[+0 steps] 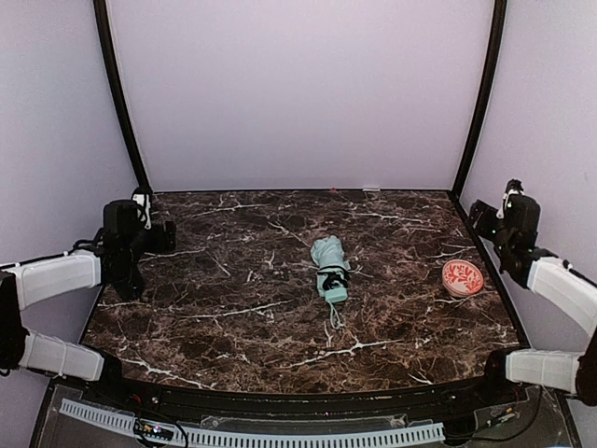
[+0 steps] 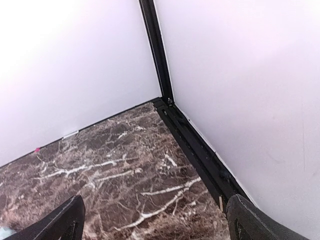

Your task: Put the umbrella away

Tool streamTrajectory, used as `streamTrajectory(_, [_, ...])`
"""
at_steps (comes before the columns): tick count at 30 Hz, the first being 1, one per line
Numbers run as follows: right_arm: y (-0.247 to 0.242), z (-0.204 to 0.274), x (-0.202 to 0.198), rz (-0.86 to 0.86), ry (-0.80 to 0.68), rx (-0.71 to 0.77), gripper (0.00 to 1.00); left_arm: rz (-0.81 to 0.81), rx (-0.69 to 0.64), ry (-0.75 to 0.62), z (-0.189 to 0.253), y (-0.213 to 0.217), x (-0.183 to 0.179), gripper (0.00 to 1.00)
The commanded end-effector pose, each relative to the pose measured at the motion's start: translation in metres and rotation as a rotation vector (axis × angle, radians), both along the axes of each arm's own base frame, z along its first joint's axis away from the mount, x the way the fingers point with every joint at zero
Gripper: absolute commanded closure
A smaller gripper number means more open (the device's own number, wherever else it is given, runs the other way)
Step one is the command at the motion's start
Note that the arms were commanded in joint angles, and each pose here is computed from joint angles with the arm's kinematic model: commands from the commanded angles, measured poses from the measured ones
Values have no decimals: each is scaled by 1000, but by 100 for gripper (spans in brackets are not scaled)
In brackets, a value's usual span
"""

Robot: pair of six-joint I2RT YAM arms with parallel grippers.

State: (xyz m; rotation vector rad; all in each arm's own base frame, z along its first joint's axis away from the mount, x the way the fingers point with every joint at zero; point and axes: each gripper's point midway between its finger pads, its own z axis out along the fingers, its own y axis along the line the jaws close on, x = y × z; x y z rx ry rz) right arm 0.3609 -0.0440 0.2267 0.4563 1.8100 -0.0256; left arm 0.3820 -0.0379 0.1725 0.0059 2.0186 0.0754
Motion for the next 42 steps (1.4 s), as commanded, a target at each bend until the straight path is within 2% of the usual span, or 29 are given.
streamTrajectory(1, [-19,15,-34,-62,-296,-98,0,198,58,-385,42,48,-14,1])
streamTrajectory(4, [-30,-4,-61,-127,-363,-127,0,227,93,-330,23,65,-18,1])
streamTrajectory(7, [-34,-28,-70,-154,-329,-131,0,256,130,-300,3,73,-23,1])
streamTrajectory(10, [-30,-44,-76,-126,-337,-132,0,148,67,-341,-9,54,-21,1])
streamTrajectory(12, [-31,-51,-83,-135,-354,-142,0,74,74,-306,-25,43,-13,1])
streamTrajectory(14, [-32,-49,-83,-143,-382,-147,0,104,106,-318,-30,49,-9,1])
streamTrajectory(15, [-28,-53,-78,-113,-370,-153,0,111,110,-351,-26,51,-7,1])
streamTrajectory(19, [-17,-47,-52,-32,-382,-182,0,77,97,-347,-40,48,-7,1])
streamTrajectory(22, [-4,-61,-29,57,-352,-209,0,37,105,-370,-42,43,-8,1])
streamTrajectory(24, [3,-64,-21,107,-356,-217,0,28,88,-333,-46,41,-7,1])
streamTrajectory(26, [1,-76,-8,106,-261,-209,0,20,94,-359,-43,41,-5,1])
streamTrajectory(29, [6,-84,9,151,-209,-206,0,20,82,-326,-48,42,-4,1])
streamTrajectory(42, [23,-83,18,255,-205,-229,0,27,79,-334,-46,44,-2,1])
